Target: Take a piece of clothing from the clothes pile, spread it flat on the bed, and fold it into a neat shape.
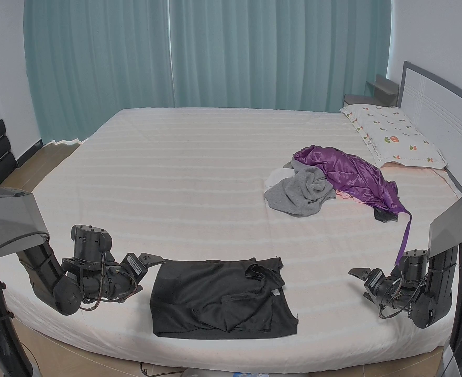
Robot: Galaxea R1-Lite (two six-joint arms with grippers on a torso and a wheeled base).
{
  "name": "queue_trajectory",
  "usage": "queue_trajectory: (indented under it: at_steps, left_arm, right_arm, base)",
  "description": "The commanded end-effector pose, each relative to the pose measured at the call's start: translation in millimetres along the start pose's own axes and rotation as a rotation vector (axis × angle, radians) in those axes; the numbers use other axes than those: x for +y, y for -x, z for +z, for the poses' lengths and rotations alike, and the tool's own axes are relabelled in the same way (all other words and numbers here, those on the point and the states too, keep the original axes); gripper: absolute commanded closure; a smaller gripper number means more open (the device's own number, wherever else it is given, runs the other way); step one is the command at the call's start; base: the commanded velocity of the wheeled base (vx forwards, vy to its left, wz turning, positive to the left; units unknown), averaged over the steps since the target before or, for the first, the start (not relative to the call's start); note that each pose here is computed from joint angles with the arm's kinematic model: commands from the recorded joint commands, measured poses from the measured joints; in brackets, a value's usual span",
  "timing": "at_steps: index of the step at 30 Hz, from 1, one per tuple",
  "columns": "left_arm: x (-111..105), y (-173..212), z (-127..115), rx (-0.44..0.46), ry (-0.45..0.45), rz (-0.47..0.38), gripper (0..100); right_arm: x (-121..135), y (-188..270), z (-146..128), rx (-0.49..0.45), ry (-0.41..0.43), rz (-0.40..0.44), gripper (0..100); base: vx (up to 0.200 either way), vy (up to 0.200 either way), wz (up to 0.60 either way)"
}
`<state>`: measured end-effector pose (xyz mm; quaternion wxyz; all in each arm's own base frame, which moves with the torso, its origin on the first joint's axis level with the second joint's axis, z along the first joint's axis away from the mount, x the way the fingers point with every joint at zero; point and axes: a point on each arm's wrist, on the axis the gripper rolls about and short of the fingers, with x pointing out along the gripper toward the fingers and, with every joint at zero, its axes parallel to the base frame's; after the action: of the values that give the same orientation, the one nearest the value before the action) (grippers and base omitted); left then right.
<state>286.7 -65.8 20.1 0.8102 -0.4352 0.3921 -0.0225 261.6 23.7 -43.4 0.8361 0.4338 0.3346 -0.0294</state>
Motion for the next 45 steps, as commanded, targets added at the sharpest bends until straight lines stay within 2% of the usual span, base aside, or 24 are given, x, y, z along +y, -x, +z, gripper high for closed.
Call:
queue_trajectory:
  at_steps: [1,2,6,11,13,14,18,23,26,37,41,45]
  left_arm:
    - [7,-8,-2,0.012,0.005,0.02,0]
    - [7,-9,-2,0.012,0.005,0.019,0]
    - [8,-12,-2,-0.007,-0.004,-0.006,0]
    - [9,-12,-3,-0.006,-0.004,-0.007,0]
    - [9,-12,-3,-0.005,-0.005,-0.008,0]
    - [9,-12,-2,-0.008,-0.005,-0.01,0]
    - [9,-11,-3,-0.008,-0.005,-0.013,0]
    - [9,-11,-3,-0.019,-0.005,-0.027,0]
    - [10,-12,-3,-0.022,-0.002,-0.025,0]
    - [13,-9,-5,-0.026,-0.004,-0.03,0]
    - [13,-8,-6,-0.026,-0.004,-0.03,0]
    - [15,-7,-6,-0.027,-0.003,-0.028,0]
  right_arm:
    - [2,-1,2,-0.014,0.021,0.013,0]
    - [2,-1,1,-0.015,0.025,0.012,0]
    - [29,11,-12,-0.004,0.112,0.075,0]
    - [55,10,-47,0.049,0.214,0.125,0]
    - [57,9,-52,0.05,0.235,0.121,0]
    - [58,8,-62,0.062,0.296,0.105,0]
    - [62,8,-67,0.051,0.354,0.091,0]
    - [69,7,-69,0.039,0.477,0.042,0]
    - [80,6,-71,0.011,0.502,0.052,0]
    - [112,0,-82,0.045,0.595,0.077,0]
    - [109,-8,-89,0.094,0.657,-0.023,0]
    - [113,-13,-92,0.124,0.731,-0.06,0]
  base:
    - [0.0,0.2,0.0]
    - [0.0,0.2,0.0]
    - [0.0,0.2,0.0]
    - [0.0,0.2,0.0]
    - [0.0,0.2,0.0]
    - [0.0,0.0,0.0]
    - [0.0,0.0,0.0]
    - [0.0,0.0,0.0]
    - [0.0,0.0,0.0]
    - [0.0,0.0,0.0]
    - [0.0,0.0,0.0]
    - [0.0,0.0,0.0]
